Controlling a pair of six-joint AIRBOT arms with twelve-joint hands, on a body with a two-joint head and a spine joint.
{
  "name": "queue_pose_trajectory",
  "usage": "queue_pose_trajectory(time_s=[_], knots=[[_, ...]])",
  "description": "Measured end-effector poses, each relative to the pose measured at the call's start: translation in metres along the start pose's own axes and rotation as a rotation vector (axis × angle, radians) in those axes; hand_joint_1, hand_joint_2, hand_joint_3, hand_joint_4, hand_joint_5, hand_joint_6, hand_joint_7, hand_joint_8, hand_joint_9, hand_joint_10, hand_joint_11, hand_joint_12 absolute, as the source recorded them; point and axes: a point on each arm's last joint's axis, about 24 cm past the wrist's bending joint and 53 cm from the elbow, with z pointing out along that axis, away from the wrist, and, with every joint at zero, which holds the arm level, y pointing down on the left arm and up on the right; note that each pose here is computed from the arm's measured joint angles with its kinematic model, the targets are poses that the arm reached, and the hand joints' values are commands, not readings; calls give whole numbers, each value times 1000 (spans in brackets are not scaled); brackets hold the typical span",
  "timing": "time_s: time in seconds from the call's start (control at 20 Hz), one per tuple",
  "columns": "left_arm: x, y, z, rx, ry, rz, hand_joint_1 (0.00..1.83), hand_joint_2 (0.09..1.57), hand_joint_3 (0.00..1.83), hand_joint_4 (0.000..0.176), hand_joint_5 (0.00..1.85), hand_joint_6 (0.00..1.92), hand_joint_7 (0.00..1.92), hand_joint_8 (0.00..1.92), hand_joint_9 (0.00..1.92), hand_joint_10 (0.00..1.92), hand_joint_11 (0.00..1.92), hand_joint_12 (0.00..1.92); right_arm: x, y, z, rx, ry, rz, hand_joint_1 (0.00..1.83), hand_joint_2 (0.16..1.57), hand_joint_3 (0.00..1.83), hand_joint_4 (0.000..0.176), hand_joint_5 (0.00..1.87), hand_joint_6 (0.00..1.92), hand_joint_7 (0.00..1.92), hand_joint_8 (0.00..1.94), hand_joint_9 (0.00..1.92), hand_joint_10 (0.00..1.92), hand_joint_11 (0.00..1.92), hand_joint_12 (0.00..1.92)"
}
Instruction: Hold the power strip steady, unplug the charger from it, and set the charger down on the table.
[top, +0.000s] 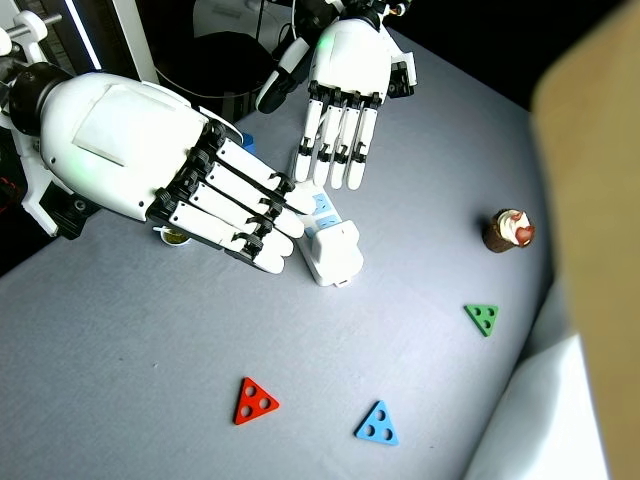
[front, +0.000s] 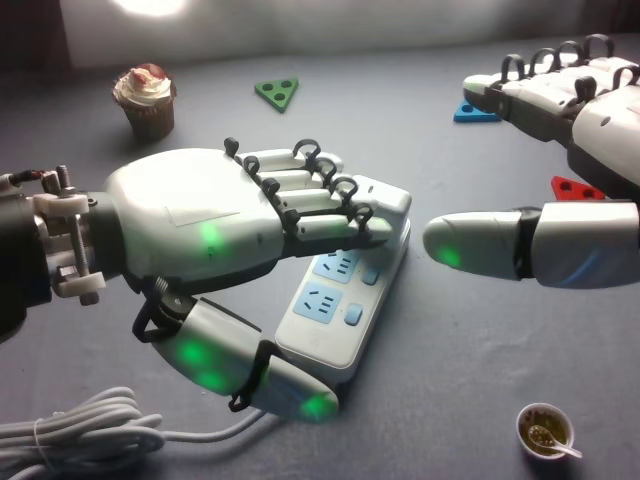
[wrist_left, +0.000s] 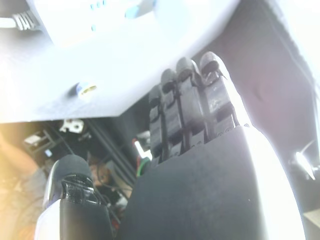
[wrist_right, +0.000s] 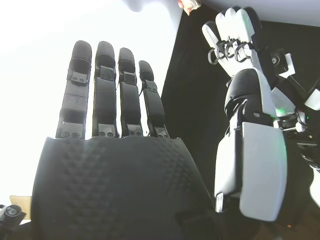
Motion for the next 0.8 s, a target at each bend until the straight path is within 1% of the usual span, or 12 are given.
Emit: queue_pose_trajectory(time_s=[0.1,0.25,0.3,0.4,0.45,0.6,0.65,0.7,0.75,0.8], knots=[[-1,0,0,-2,-1,1,0,890,12,0,122,8,117,9,90,11,24,49,1,-11,3,34,16,28,0,822,8,0,145,1,179,3,157,6,71,141],[3,1,2,-9,9,-2,0,895,12,0,116,4,108,4,90,9,28,48,-6,-22,9,58,-1,33,0,829,8,0,129,0,164,0,148,2,75,139],[5,2,4,-12,14,-6,0,895,11,0,115,3,107,3,90,8,28,47,-7,-24,12,63,-5,45,0,829,7,0,127,0,163,0,149,1,77,139],[15,3,4,-18,36,-33,0,898,4,0,140,3,140,3,118,5,49,46,-2,-24,17,66,1,57,0,835,9,0,124,0,161,0,150,2,84,142],[20,6,5,-32,50,-42,0,908,6,0,169,11,170,11,145,12,75,53,-1,-26,19,69,4,61,53,843,11,0,120,0,159,0,153,3,86,140],[35,15,5,-67,88,-61,0,919,6,0,163,5,169,7,146,8,77,47,-2,-30,24,74,-3,62,146,848,5,0,141,13,193,16,190,15,115,144],[40,16,6,-72,101,-66,0,921,7,0,166,6,177,9,156,12,92,53,-2,-32,26,84,-11,72,195,887,18,0,139,9,194,13,193,14,118,143],[47,16,8,-75,116,-71,0,931,11,0,171,7,178,9,156,10,95,53,-4,-34,28,92,-26,82,284,929,26,0,123,2,173,3,171,3,102,135],[55,14,11,-70,131,-78,0,934,11,0,172,7,178,8,156,10,96,53,-4,-35,30,93,-33,83,302,940,25,0,118,0,167,0,165,0,98,133],[58,14,12,-69,137,-78,0,935,10,0,178,9,179,7,154,8,104,55,-4,-36,32,94,-36,86,428,959,25,0,130,5,183,6,180,6,127,146]])
